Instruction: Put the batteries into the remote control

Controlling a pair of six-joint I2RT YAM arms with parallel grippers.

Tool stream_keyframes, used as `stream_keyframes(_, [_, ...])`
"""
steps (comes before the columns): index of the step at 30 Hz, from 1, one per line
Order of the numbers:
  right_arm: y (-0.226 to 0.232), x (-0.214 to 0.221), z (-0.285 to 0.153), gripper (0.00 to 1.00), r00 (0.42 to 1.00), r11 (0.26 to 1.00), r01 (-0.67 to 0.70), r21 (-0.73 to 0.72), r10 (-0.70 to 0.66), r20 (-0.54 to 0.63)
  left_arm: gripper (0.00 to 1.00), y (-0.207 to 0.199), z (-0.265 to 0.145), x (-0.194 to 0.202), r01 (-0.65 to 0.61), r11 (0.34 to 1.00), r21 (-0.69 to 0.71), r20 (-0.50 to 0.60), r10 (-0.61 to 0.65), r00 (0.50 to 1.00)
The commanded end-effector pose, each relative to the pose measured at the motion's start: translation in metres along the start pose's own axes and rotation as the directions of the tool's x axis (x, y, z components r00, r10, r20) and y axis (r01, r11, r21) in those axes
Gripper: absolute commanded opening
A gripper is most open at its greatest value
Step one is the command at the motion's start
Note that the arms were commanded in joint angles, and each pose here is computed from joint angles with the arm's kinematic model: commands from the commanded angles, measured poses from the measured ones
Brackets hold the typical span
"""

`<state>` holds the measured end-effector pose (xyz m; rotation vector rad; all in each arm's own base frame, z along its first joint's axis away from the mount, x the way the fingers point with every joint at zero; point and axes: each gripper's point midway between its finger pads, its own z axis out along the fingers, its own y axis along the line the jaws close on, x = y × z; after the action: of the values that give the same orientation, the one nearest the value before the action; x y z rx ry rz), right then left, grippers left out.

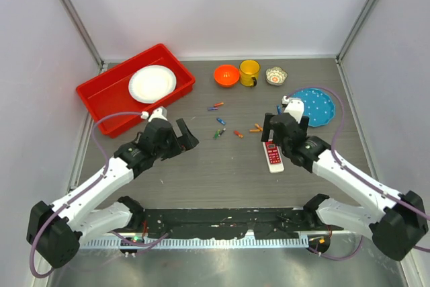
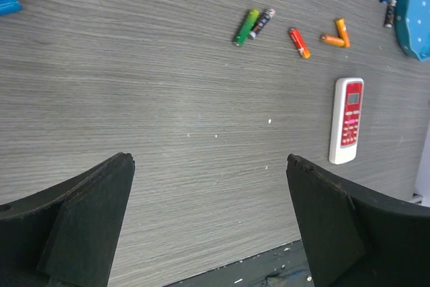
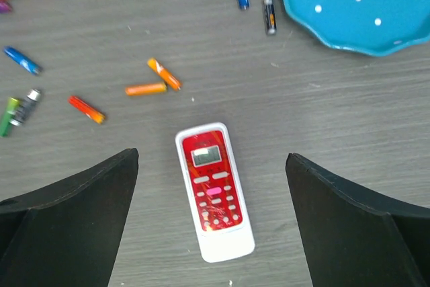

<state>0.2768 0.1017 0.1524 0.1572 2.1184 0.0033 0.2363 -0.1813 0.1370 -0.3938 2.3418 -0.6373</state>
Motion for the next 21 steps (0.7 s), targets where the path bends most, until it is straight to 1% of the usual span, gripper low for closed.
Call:
stream_keyframes(1, [0.0, 0.014, 0.004, 0.97, 0.989, 0.996, 0.089, 0.029, -0.085, -0.123, 1.0, -0.02, -0.001, 0.0, -0.034, 0.991, 0.129, 0.003, 0.034, 0.999])
stream_keyframes(4, [0.003, 0.033, 0.008, 0.97, 0.972, 0.992, 0.123, 0.014, -0.117, -0.202, 1.0, -0.027, -0.003, 0.007, -0.048, 0.979, 0.198, -0.014, 0.052, 0.999])
stream_keyframes(9, [0.009, 0.042, 0.01, 0.97, 0.964, 0.991, 0.129, -0.021, -0.13, -0.231, 1.0, -0.028, -0.007, 0.013, -0.064, 0.969, 0.237, -0.022, 0.072, 0.997])
stream_keyframes(13, [0.012, 0.057, 0.016, 0.97, 0.946, 0.989, 0.139, -0.044, -0.146, -0.288, 1.0, -0.028, -0.01, 0.013, -0.07, 0.966, 0.248, -0.012, 0.075, 0.997])
stream_keyframes(17, [0.015, 0.08, 0.024, 0.97, 0.919, 0.991, 0.117, -0.069, -0.134, -0.371, 1.0, -0.033, -0.013, 0.013, -0.077, 0.958, 0.275, -0.011, 0.083, 0.997])
stream_keyframes(21, [0.016, 0.092, 0.03, 0.96, 0.91, 0.994, 0.082, -0.068, -0.103, -0.402, 1.0, -0.039, -0.018, 0.013, -0.085, 0.947, 0.31, -0.013, 0.094, 0.996])
